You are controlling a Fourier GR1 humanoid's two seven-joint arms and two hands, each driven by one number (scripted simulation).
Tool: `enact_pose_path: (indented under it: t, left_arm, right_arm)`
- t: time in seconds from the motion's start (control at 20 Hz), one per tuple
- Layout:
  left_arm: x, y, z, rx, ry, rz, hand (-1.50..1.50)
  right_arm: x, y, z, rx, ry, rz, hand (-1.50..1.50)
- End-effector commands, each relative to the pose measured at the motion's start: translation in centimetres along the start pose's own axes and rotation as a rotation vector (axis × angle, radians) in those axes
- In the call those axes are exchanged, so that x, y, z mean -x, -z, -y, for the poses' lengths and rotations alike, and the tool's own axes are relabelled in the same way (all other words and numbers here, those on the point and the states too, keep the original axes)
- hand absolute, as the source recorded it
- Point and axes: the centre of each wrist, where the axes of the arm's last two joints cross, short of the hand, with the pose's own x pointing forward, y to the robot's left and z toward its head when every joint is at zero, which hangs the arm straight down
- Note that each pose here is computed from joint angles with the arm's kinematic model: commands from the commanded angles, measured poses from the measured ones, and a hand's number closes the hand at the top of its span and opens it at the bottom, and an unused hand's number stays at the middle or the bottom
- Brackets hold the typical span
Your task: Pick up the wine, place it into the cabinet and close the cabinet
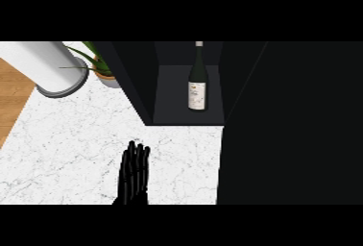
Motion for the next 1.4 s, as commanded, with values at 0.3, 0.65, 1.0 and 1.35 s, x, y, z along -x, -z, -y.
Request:
enact_pose_path:
  t: [0.3, 0.65, 1.0, 1.35]
  left_arm:
    - [-3.6, -2.5, -3.7, 0.099, 0.008, -0.010, -1.50]
    - [-5.1, -0.5, -8.1, 0.062, 0.019, 0.004, -1.50]
    - [-7.9, -0.5, -10.4, 0.031, 0.013, 0.039, -1.50]
    - [-9.0, -0.1, -14.8, -0.001, 0.029, 0.045, -1.50]
  right_arm:
    - [-1.9, -2.2, -1.9, -0.151, 0.011, 0.011, 1.50]
    - [-1.0, -3.1, -2.8, -0.285, 0.185, -0.096, 1.50]
    - [-1.7, -4.2, -5.6, -0.387, 0.222, -0.133, 1.50]
    - [-1.6, -3.8, -8.5, -0.543, 0.185, -0.085, 1.50]
